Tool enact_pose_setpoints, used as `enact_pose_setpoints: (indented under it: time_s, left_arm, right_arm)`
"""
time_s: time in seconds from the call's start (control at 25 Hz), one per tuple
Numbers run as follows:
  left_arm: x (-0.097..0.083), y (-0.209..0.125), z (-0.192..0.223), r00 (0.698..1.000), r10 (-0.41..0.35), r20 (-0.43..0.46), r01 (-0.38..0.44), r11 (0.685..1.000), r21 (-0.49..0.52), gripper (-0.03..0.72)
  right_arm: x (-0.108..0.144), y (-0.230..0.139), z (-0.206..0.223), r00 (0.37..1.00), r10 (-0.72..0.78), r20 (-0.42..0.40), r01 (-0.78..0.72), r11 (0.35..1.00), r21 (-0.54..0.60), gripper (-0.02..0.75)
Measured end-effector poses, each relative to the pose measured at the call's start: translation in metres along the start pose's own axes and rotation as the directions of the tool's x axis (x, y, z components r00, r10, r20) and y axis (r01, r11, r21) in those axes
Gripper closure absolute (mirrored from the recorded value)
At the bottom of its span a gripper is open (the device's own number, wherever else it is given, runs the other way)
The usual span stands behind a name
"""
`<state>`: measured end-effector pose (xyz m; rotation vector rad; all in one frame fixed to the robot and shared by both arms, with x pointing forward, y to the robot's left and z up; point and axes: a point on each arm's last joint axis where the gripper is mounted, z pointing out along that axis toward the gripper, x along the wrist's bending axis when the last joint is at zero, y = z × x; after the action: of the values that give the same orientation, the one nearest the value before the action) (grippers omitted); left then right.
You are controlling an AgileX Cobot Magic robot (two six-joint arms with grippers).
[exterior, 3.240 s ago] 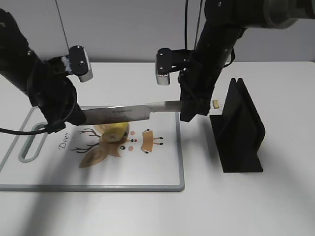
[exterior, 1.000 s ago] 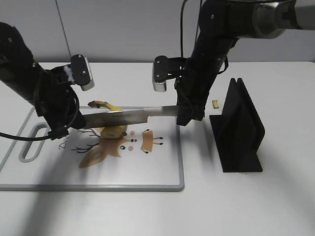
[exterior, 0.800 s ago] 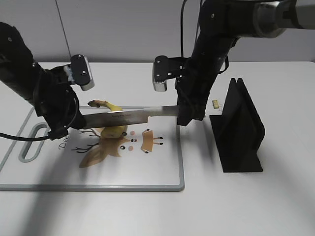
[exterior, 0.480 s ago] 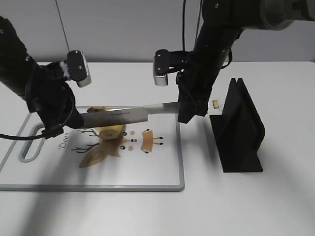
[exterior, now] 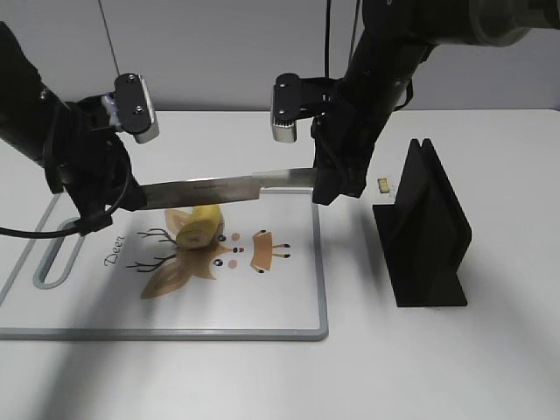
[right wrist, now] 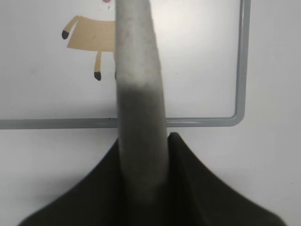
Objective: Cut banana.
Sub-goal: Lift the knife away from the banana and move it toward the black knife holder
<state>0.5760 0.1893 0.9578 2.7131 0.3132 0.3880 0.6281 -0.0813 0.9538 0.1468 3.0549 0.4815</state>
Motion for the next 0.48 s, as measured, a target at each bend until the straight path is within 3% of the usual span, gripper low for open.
enact_pose_setpoints:
  time_s: [0.48]
  left_arm:
    - [-0.002, -0.005, 0.018, 0.999, -0.023, 0.04, 0.022, 1.0, 0.019, 0.685]
  right_arm:
    - [-0.001, -0.002, 0.006, 1.0, 0.0, -0.007, 0.0, 1.0, 0.011, 0.547]
